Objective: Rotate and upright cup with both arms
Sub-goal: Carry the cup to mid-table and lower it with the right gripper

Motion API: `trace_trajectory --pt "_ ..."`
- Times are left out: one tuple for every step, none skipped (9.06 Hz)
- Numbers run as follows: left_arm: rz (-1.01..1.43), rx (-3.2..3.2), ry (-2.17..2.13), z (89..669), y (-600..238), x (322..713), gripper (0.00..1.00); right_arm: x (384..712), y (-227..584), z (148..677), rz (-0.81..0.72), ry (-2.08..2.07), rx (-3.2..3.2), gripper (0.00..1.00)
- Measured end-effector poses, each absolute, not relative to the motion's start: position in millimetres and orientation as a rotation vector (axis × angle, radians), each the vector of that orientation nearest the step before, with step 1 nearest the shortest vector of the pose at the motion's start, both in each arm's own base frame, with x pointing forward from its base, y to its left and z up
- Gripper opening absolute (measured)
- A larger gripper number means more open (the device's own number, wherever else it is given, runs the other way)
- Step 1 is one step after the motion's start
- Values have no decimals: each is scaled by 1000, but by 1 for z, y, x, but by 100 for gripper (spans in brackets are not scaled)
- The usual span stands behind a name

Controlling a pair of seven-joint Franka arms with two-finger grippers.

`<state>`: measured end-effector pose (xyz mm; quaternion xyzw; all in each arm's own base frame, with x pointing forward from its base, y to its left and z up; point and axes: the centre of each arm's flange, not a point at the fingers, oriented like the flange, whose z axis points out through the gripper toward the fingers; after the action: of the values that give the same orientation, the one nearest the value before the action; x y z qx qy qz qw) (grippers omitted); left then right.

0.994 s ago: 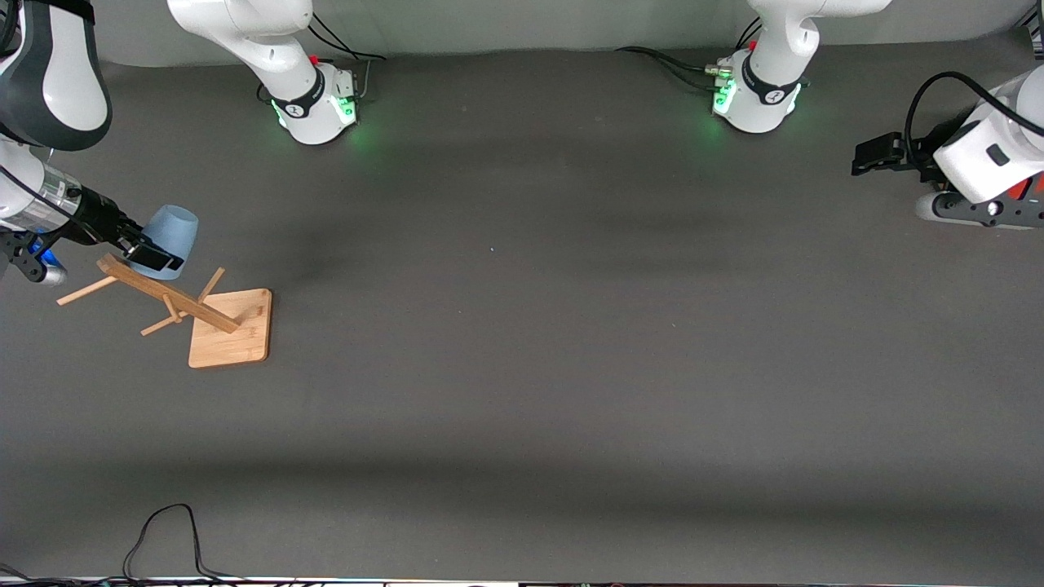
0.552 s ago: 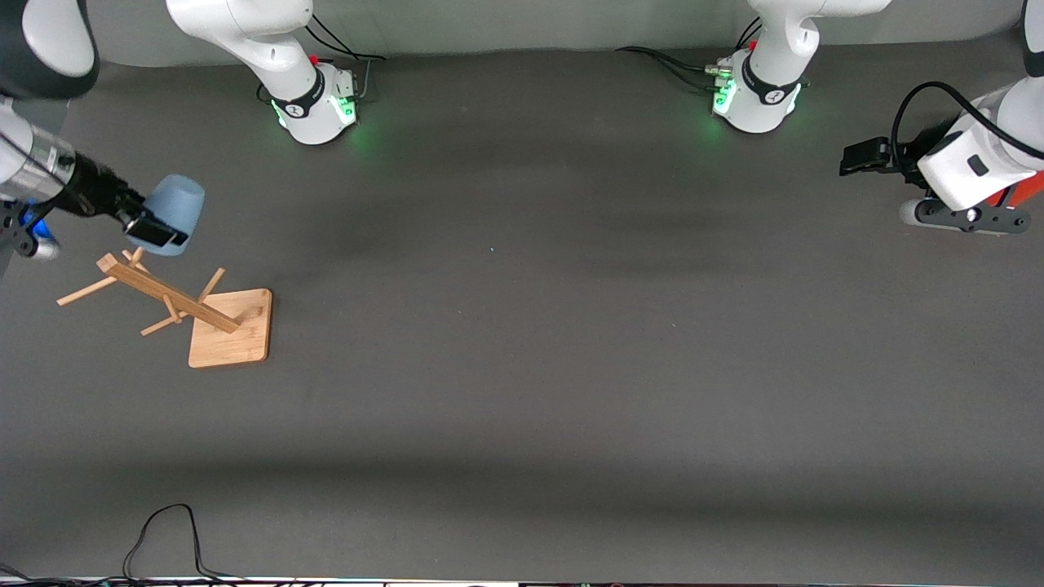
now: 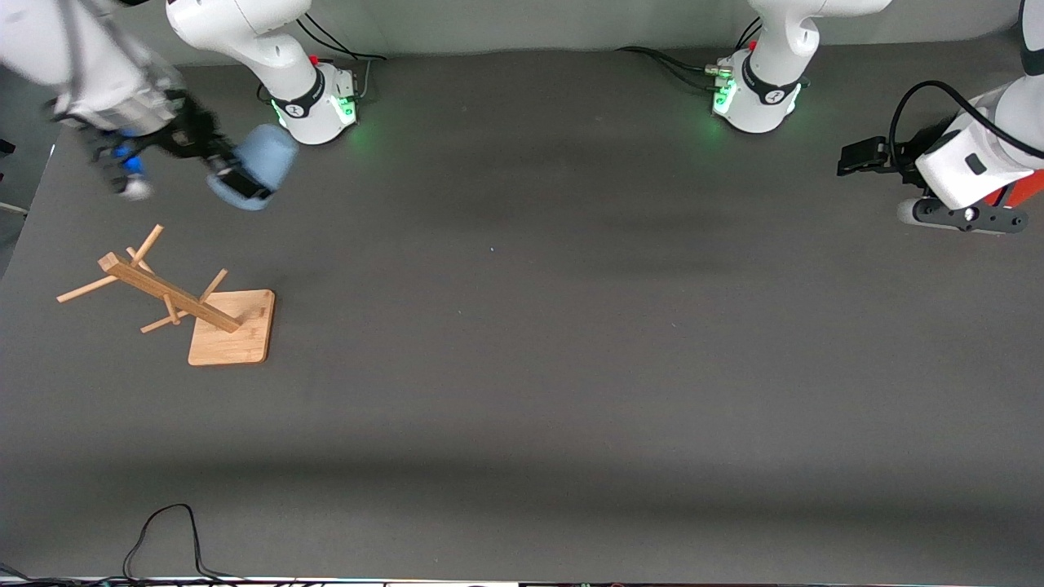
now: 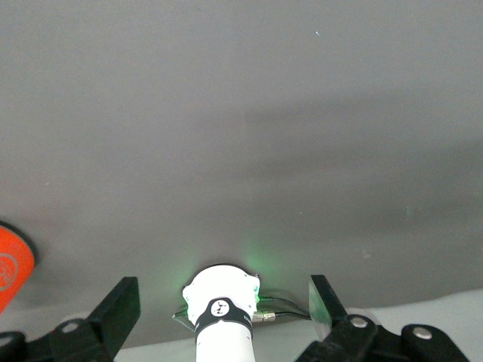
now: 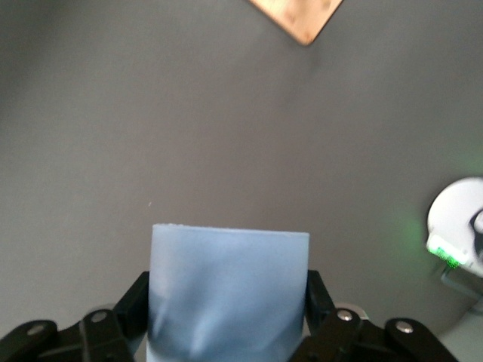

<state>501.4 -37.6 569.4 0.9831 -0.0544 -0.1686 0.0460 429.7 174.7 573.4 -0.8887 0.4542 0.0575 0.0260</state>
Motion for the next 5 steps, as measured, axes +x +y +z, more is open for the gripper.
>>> trace_trajectory --pt "-500 3004 -167 570 -38 502 100 427 213 573 163 1453 -2724 83" --pt "-485 3006 -167 572 -38 503 100 429 250 570 150 1515 -2697 83" --pt "-472 3008 -168 575 -39 502 100 436 292 562 136 1590 -2668 83" --pt "-458 3010 -168 579 -38 500 100 446 342 547 114 1678 -2634 83" --pt "-447 3011 -167 582 -38 499 100 455 390 527 92 1768 -2596 83"
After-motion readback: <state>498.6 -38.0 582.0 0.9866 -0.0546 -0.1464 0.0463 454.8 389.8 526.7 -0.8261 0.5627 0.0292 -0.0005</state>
